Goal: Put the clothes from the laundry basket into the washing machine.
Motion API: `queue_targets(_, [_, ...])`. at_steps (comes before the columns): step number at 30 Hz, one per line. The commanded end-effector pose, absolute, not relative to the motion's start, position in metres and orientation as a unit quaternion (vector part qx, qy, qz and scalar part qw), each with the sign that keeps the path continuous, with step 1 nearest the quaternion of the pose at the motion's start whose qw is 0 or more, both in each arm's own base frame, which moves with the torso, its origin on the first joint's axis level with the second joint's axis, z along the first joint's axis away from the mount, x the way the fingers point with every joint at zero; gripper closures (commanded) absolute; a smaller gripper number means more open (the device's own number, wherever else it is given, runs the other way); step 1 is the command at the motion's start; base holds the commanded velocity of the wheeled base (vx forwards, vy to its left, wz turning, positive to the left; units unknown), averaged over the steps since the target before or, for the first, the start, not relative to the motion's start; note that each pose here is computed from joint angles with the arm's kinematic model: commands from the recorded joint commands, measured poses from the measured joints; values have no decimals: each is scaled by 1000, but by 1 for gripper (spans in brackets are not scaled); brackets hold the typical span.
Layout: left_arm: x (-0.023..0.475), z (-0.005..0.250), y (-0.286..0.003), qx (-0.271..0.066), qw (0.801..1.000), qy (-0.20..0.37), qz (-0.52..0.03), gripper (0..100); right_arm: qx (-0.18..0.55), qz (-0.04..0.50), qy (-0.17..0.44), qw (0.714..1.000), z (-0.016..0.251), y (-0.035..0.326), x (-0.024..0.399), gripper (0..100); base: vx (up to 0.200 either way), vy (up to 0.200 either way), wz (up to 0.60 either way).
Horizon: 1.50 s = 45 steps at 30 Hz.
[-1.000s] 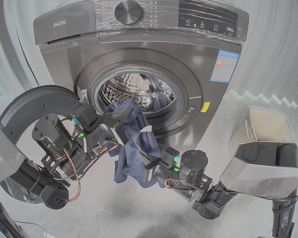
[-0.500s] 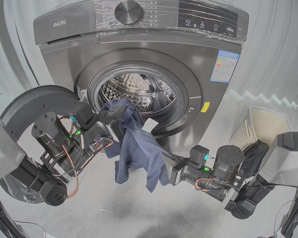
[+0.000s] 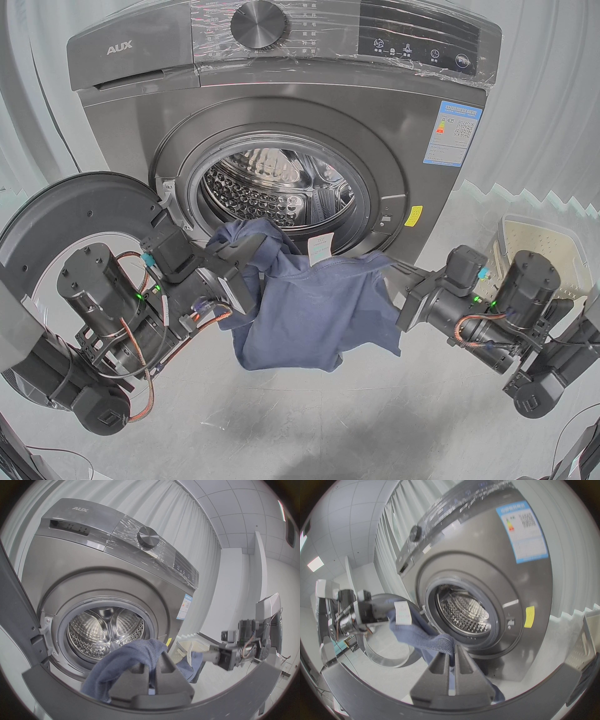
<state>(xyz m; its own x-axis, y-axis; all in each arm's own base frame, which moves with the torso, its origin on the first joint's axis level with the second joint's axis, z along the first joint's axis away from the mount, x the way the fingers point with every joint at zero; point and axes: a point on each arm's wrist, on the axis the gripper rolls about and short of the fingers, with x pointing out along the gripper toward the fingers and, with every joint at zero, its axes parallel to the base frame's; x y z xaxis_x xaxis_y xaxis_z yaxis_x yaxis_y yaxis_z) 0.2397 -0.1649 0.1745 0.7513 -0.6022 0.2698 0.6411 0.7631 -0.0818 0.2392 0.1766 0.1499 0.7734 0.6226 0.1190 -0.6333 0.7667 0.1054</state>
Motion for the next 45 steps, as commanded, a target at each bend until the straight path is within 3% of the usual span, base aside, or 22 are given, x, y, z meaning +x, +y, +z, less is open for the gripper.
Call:
queue_targets(1, [228,170,-173,-87,925,-101,-355,100,89,338,-93,932,185,159,215,100,0,0,0])
queue_targets(9, [226,150,-188,-88,923,-61,-370,100,91,335,-100,932,188,156,214,100,0,0,0])
queue_targets(10, [227,146,-188,-86,924,-55,-369,0,92,335,-103,932,189,156,215,100,0,0,0])
queue_targets(15, [230,135,-190,-85,925,-33,-370,0,98,335,-120,930,197,157,217,100,0,0,0])
queue_targets(25, [256,74,-188,-57,939,59,-333,0,103,329,-137,929,205,158,219,100,0,0,0])
queue_targets(36, [265,49,-192,-47,938,92,-331,0,104,329,-139,928,206,158,220,100,0,0,0])
queue_targets(45, [286,48,-194,-55,943,70,-319,0,100,331,-133,929,203,156,220,100,0,0,0])
